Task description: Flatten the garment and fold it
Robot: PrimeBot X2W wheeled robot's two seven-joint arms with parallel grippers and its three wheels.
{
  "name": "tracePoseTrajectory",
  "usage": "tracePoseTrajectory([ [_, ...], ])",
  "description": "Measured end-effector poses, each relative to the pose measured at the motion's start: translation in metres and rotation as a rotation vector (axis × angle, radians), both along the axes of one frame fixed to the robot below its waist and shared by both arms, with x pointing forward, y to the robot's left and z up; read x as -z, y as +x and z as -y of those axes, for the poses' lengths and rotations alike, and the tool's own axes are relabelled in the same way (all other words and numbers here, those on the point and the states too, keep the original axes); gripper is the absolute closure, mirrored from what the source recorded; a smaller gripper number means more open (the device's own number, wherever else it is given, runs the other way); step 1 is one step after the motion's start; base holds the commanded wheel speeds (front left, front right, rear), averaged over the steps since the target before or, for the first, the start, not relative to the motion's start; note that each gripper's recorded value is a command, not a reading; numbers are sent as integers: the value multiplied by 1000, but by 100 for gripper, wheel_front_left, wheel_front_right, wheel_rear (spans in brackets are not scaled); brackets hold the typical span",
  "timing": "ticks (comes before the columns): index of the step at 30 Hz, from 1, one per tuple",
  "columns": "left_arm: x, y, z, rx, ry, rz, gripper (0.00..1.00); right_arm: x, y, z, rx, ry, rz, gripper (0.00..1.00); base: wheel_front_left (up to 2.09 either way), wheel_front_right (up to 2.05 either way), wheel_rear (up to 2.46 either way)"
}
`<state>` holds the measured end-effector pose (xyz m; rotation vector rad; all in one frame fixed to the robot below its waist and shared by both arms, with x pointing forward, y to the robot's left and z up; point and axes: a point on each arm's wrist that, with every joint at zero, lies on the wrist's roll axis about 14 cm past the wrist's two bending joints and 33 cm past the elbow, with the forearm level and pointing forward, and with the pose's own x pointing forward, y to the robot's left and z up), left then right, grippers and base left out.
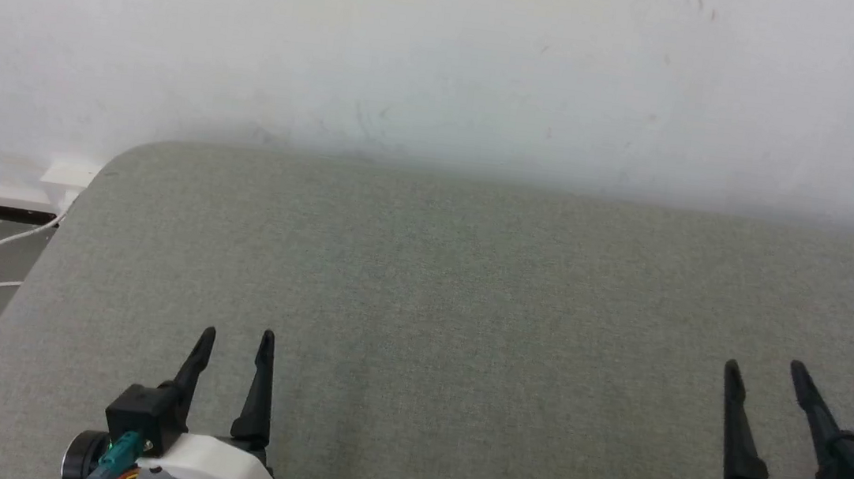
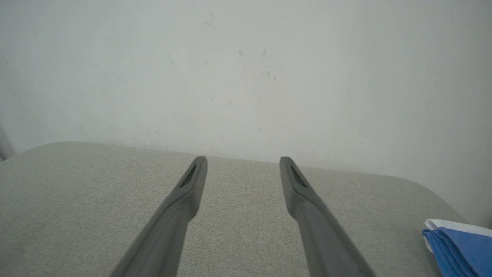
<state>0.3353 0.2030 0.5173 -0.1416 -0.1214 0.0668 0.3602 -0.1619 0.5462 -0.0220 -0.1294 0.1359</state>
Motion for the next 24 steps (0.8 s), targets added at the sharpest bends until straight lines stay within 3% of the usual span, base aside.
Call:
tracePoseTrajectory([
  [14, 6, -5, 0, -6, -8, -16, 0, 19, -2, -11, -31, 37, -56, 0, 0, 0, 0],
  [15, 6, -6, 0, -6, -8, -17, 100, 19, -3, -10, -30, 38, -54, 100, 0, 0, 0],
  [24, 6, -5, 1, -4, -8, -18, 100, 20, -2, -10, -30, 36, -56, 100, 0, 0, 0],
])
